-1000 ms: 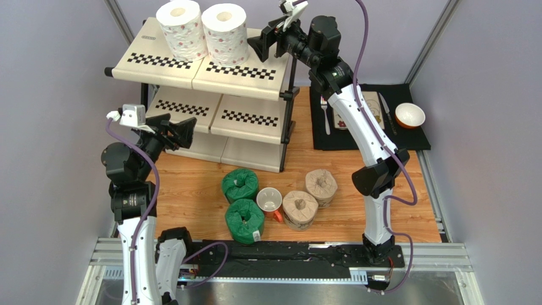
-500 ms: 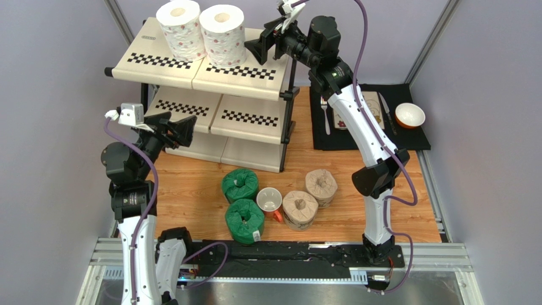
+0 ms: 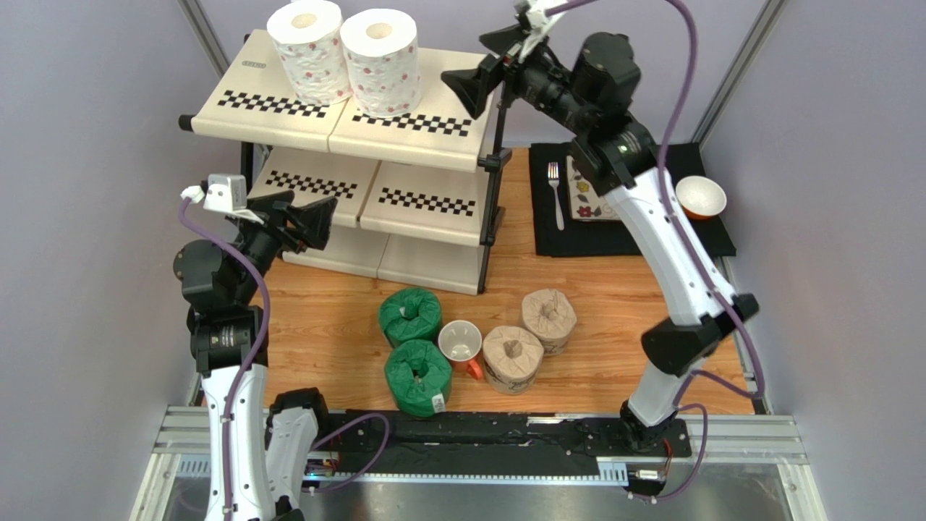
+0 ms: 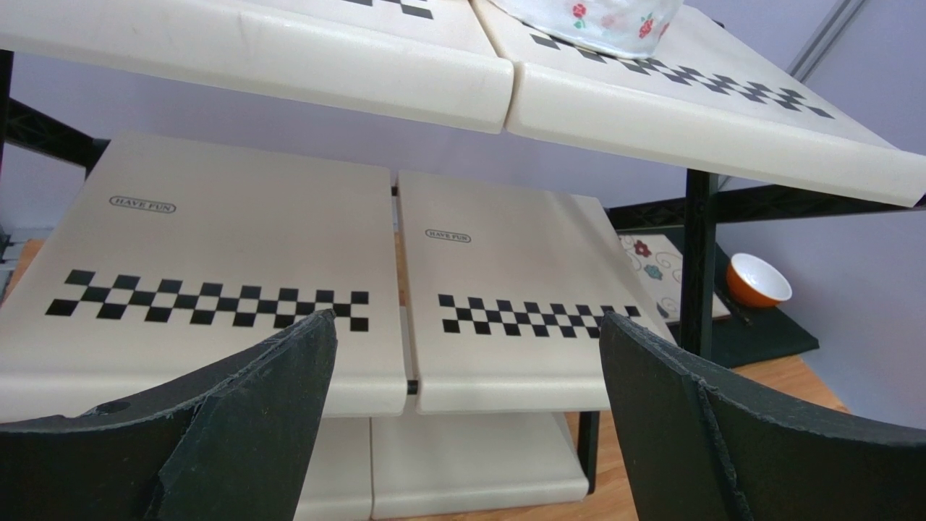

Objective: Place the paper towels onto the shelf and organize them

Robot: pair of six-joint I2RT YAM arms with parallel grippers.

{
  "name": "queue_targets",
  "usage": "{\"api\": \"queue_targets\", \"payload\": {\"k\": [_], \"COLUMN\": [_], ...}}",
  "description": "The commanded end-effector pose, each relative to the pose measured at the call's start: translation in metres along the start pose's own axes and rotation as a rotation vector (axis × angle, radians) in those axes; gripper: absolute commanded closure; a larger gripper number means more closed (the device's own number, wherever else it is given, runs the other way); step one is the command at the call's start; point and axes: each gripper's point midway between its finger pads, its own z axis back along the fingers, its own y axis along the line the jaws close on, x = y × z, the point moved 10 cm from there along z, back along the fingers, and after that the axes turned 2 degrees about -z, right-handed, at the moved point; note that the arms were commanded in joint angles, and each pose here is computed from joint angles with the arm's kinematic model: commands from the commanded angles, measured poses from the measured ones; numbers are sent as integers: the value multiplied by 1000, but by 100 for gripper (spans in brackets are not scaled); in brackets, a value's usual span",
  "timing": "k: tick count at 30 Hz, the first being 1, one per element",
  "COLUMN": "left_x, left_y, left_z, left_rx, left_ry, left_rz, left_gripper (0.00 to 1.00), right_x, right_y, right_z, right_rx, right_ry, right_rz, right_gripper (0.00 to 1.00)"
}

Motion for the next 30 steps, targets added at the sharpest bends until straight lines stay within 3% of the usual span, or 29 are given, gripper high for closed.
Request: {"api": "queue_targets", "payload": {"k": [1,2,3,7,12,17,21,30], "left_x": [4,1,-3,-21,-66,-114,-162,-188], "left_y": [-2,2,4,10,0,-30,-27,-16], "left_z": [-1,-3,-3,-1,4,17,33,38], "left_rx": [-13,0,14,24,-94,-113,-110,-47], "left_ry": [15,45,77,140,232,349,406,436], "left_rz": [8,1,10,30,198,126,208,180], "left_gripper": [1,1,1,1,1,1,1,1], "right_x": [55,77,55,45,18,-13,-26,-49], "right_y": [19,29,32,51,67,74,77,84], "right_z": [61,87,90,132,173,193,204,221], "right_rx": [-73,-77,-74,-81,-108,-142,-158,-184], "right_ry": [-130,-197,-147,-152,-120,-61,-20,21], "right_rz": [16,19,-21,-104,-177,-228,-245,-286], "right_gripper": [10,10,10,10,10,10,10,10]}}
